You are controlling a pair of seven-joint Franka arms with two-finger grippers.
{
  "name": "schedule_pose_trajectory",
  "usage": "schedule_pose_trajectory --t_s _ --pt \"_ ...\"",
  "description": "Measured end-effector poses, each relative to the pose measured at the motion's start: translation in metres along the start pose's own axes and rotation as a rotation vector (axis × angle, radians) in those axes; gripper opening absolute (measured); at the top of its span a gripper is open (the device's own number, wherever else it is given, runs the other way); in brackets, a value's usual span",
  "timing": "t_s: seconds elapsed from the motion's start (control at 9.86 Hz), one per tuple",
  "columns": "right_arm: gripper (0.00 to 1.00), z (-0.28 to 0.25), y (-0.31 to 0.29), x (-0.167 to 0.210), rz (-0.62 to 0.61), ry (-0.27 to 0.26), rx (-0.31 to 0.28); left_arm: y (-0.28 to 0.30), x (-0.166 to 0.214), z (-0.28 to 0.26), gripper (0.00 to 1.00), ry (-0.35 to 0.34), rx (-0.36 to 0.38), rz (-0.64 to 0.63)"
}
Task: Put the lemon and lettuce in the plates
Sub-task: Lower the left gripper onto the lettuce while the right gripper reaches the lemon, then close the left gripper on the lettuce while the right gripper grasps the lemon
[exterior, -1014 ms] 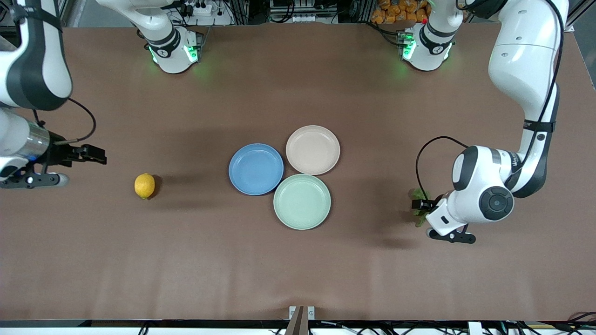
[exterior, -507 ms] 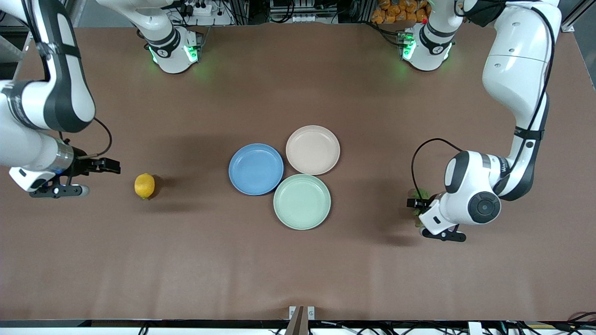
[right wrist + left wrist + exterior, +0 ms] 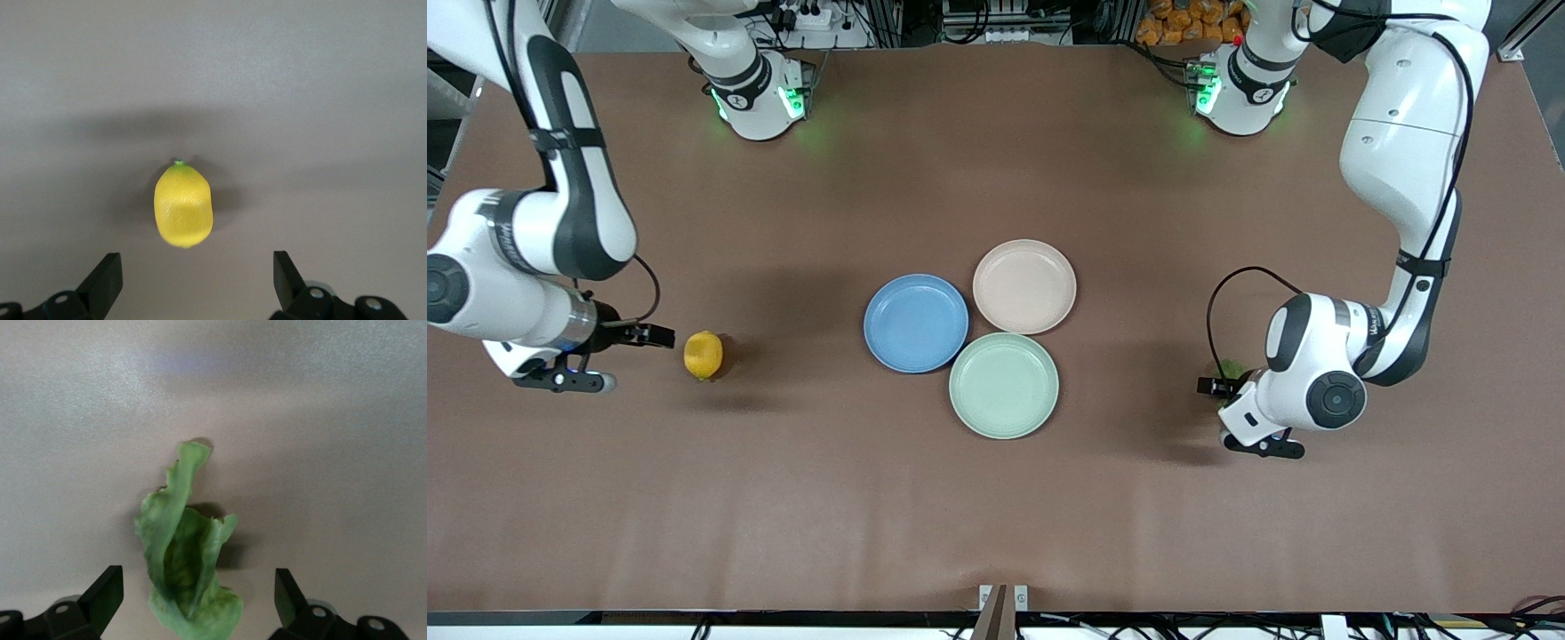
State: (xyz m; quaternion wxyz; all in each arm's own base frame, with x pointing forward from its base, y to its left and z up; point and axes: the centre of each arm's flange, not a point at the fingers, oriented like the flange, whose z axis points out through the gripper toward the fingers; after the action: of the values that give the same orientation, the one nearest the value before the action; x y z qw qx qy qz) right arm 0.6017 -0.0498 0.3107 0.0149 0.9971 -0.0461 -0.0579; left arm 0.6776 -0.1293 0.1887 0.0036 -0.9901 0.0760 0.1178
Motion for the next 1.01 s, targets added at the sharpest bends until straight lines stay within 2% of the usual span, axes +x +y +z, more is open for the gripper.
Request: schedule_pose_trajectory --t_s 0.2,0.3,0.41,0.61,0.81,0.91,1.01 --pt "1.00 0.026 -0.001 -0.002 0.000 0.002 -0.002 0.000 0.003 0.009 0.98 0.016 0.016 0.012" --pt "1.00 0.035 -0.001 -0.001 0.001 0.006 -0.003 0.000 0.004 0.010 0.85 0.022 0.015 0.013" --pt "1.00 0.043 -0.002 0.001 0.001 0.011 -0.005 0.000 0.005 0.009 0.68 0.027 0.015 0.013" --pt "1.00 0.062 -0.003 0.005 0.000 0.017 -0.008 0.000 0.006 0.007 0.40 0.030 0.016 0.012" --pt "1.00 0.082 -0.005 0.006 0.015 0.007 -0.001 0.000 0.007 -0.003 0.10 0.048 0.015 0.012" --pt "1.00 0.088 -0.006 0.006 0.025 -0.001 0.004 0.002 0.008 -0.011 0.04 0.061 0.016 0.015" --pt "1.00 0.092 -0.008 0.006 0.031 -0.003 0.010 0.004 0.007 -0.021 0.04 0.074 0.017 0.018"
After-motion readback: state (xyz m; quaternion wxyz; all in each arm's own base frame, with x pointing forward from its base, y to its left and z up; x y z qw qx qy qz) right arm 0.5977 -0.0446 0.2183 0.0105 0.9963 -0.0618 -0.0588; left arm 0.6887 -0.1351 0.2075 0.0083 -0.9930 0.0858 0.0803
